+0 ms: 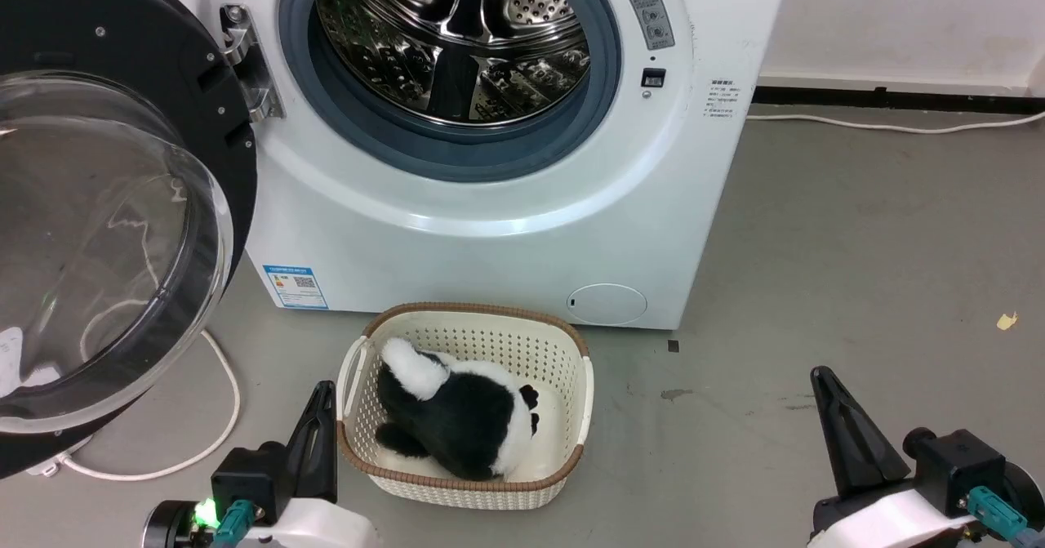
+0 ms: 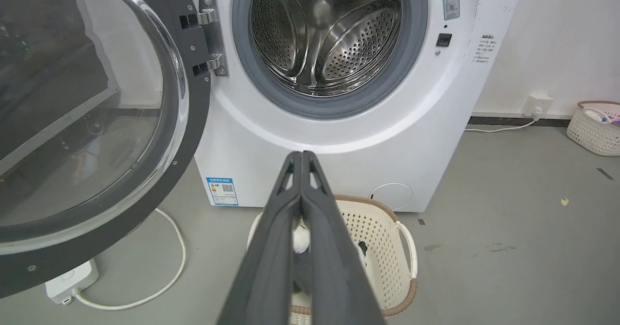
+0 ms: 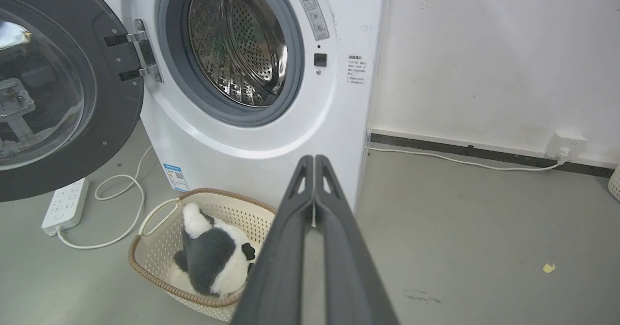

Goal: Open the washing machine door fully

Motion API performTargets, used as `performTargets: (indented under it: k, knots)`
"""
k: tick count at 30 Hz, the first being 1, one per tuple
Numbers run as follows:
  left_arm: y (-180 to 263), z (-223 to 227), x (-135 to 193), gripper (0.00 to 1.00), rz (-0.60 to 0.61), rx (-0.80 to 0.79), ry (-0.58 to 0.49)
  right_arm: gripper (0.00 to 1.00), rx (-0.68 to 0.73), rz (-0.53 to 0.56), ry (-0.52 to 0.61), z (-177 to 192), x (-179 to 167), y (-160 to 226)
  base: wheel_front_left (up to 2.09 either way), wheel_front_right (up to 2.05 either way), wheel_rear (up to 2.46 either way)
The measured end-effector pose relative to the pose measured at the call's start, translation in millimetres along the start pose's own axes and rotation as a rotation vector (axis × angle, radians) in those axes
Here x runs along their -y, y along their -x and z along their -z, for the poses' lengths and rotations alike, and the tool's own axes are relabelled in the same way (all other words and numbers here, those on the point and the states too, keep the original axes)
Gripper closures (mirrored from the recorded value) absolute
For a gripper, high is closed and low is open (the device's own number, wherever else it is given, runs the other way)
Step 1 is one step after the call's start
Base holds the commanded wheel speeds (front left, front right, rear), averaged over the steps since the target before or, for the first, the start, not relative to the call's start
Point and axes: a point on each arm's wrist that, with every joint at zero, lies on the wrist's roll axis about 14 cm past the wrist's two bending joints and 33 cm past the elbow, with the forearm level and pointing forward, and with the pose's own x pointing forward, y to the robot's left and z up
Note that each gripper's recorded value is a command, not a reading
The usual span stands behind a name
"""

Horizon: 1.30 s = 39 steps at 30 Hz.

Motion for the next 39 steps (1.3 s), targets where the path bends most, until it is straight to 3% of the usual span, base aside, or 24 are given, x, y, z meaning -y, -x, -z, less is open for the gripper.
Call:
performTargets:
  k: [39]
  knots:
    - [-0.8,-8.2,-3.7,1.00,-0.014,-0.022,-0.035,1.00,-0.062,-0.015,0.036,3.0,-4.5,0.0,0.00,0.00,0.00]
